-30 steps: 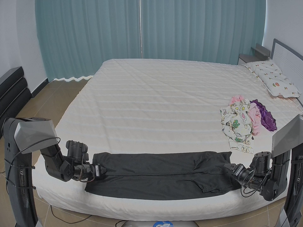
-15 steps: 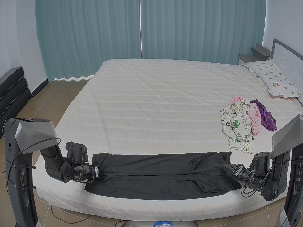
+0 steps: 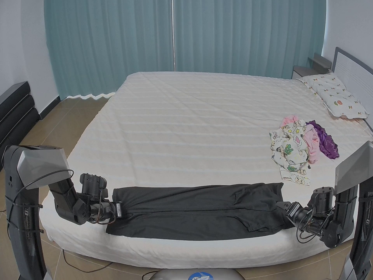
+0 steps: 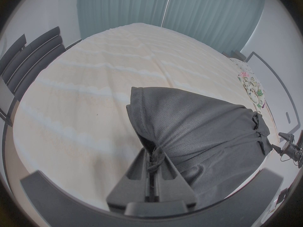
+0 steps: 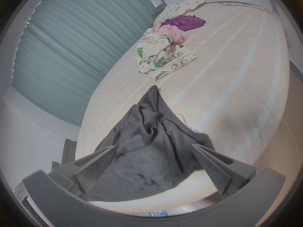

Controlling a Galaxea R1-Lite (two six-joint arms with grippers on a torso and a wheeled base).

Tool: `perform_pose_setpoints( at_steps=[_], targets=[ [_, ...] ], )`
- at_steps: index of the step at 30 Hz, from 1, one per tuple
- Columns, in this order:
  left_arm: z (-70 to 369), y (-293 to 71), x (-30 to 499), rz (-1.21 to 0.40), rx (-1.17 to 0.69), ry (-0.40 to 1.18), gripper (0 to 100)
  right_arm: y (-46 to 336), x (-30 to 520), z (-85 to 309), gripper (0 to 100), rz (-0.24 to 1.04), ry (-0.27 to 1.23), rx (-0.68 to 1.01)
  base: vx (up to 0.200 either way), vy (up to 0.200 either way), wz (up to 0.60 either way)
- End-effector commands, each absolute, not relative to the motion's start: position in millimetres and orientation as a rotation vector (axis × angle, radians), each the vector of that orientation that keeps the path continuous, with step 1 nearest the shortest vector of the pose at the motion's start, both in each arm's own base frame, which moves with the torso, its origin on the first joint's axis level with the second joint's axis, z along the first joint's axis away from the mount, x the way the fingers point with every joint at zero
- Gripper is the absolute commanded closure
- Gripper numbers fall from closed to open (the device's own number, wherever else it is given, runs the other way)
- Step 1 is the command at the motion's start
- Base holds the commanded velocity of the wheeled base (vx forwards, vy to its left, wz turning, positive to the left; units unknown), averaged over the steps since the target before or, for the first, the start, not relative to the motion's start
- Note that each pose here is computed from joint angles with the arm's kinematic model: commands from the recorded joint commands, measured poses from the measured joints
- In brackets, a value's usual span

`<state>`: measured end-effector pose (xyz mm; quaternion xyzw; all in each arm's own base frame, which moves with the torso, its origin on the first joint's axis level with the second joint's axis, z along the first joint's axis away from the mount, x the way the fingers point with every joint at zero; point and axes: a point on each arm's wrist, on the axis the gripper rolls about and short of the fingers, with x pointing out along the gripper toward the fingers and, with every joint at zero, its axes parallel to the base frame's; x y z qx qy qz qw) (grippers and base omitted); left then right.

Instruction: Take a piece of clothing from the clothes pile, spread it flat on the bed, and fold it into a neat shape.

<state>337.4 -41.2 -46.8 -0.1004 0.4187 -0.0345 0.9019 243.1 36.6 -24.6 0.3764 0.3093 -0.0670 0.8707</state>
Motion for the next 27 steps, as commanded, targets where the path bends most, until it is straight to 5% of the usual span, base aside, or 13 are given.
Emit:
perform_pose_setpoints(
  at_steps=[1,20,27],
  targets=[
    [-45,-41,341,-0.07,-0.209,0.836,100,37,244,-23,0,-0.131,0.629,0.79,0.0,0.0,0.0],
    [-26,-51,353,0.03,-0.252,0.742,100,37,245,-18,0,-0.124,0.612,0.795,0.0,0.0,0.0],
    [-9,-66,348,-0.007,-0.249,0.734,100,37,245,-18,0,-0.124,0.61,0.796,0.0,-0.2,0.0]
  ],
)
